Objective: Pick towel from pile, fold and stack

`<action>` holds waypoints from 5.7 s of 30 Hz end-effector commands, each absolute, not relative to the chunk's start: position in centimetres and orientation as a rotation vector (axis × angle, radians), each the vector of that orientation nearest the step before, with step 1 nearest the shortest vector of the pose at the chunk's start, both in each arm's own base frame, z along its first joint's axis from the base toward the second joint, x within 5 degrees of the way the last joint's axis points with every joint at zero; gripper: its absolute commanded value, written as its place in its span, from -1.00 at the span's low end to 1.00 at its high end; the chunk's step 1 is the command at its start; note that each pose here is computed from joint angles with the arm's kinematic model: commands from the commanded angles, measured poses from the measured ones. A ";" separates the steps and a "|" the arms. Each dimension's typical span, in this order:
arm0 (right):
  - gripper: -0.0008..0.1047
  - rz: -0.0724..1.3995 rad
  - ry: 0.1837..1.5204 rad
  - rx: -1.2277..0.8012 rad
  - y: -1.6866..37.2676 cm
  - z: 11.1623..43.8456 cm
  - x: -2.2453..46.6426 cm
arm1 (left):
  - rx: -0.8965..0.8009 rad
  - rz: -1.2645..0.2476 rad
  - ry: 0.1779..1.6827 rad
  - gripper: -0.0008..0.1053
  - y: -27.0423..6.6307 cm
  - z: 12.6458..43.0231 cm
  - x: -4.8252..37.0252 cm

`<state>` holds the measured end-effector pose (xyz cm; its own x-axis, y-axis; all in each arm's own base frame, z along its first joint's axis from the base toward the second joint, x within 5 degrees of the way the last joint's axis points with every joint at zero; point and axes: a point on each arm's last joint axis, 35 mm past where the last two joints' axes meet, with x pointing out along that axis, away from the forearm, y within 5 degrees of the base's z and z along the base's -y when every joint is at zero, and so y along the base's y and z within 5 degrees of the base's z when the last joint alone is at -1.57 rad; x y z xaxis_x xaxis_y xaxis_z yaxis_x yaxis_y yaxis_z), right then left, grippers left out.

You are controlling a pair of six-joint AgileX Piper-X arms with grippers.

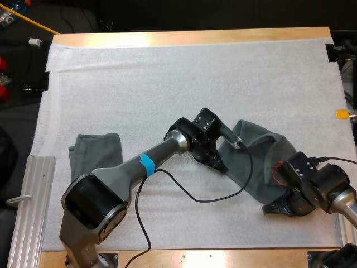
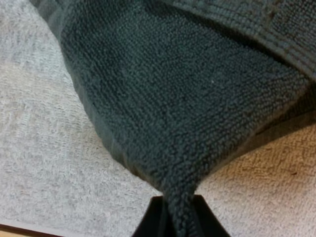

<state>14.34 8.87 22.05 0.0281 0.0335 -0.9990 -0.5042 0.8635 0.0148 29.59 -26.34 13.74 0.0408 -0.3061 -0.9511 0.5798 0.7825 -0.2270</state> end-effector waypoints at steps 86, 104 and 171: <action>-0.99 0.268 1.090 -0.085 14.4 23.4 27.6 | -0.243 -0.500 1.127 -0.98 -11.7 24.3 29.5; -0.99 0.194 1.078 0.040 10.7 20.6 31.7 | -0.239 -0.469 1.061 -0.98 -12.2 20.6 32.9; 0.22 0.359 1.067 -0.008 2.8 32.8 7.1 | 0.009 -0.466 1.200 -0.03 -12.2 33.9 8.8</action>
